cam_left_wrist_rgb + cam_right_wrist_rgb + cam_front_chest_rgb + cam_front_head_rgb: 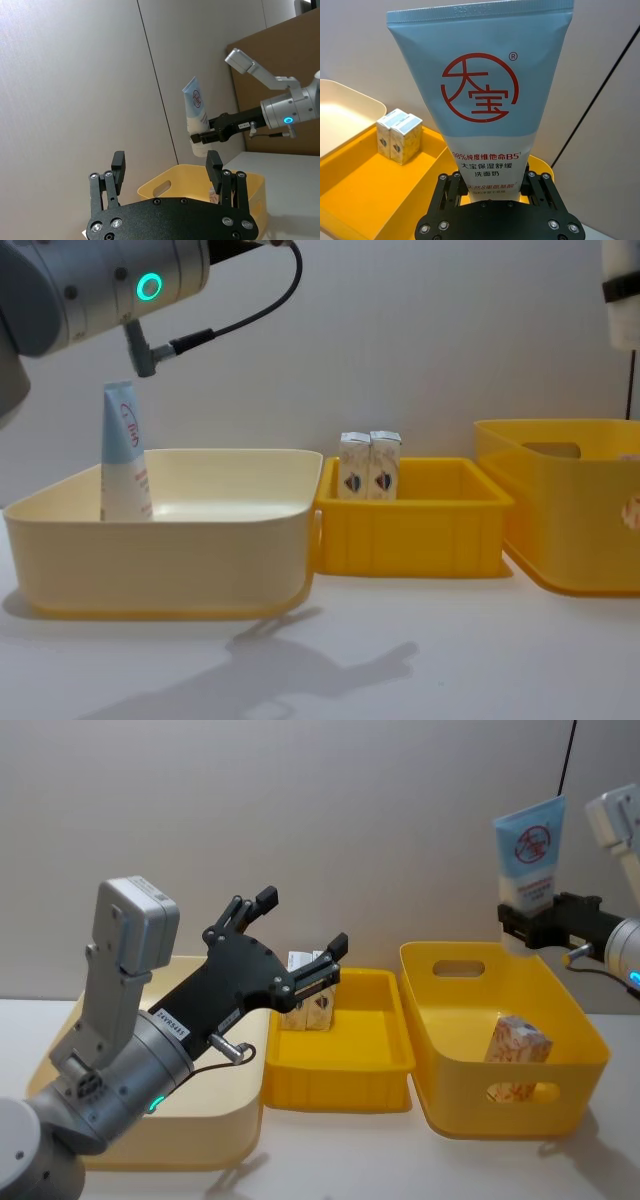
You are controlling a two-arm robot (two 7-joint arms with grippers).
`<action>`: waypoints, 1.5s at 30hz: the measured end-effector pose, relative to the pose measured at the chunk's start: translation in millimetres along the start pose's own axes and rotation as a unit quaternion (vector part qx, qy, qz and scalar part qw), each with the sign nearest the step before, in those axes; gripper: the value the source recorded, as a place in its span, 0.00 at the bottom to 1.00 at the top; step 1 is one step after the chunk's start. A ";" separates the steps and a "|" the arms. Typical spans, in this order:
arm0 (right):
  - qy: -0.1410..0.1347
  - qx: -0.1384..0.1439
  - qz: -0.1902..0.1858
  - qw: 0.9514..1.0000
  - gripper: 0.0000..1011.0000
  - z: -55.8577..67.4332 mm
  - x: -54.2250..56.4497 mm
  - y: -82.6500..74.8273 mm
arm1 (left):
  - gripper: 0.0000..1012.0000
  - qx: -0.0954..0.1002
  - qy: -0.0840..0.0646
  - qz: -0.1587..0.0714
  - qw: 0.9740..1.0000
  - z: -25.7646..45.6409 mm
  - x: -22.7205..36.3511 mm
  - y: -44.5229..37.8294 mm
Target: Bimanual collaborative sorting of washing and personal care products
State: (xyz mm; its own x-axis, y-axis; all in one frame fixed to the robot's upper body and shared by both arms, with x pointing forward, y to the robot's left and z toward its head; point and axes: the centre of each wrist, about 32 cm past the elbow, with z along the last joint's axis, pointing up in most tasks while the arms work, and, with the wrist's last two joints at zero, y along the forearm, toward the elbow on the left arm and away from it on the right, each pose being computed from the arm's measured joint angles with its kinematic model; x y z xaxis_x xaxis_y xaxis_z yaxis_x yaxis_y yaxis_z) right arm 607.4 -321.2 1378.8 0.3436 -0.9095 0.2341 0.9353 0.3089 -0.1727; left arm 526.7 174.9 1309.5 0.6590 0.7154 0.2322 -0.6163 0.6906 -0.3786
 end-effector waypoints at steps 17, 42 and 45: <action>0.038 -0.055 0.061 0.996 0.53 19.6 9.8 35.1 | 0.99 0.000 0.000 0.000 1.000 0.0 0.0 0.0; 0.015 -0.074 0.034 0.997 0.71 26.8 14.7 29.2 | 0.99 0.000 0.000 0.000 1.000 0.0 0.0 0.0; 0.013 -0.074 0.032 0.997 0.81 27.0 15.4 28.0 | 0.99 0.000 0.000 0.000 1.000 0.0 0.0 0.0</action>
State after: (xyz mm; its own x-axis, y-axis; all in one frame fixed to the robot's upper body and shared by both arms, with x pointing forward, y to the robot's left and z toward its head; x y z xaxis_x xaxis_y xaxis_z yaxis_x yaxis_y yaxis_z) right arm 641.1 -319.0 1403.4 0.3977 -0.8967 0.1942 0.8884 0.3235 -0.3258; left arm 526.7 174.9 1309.5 0.6590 0.7154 0.2322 -0.6163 0.6905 -0.3787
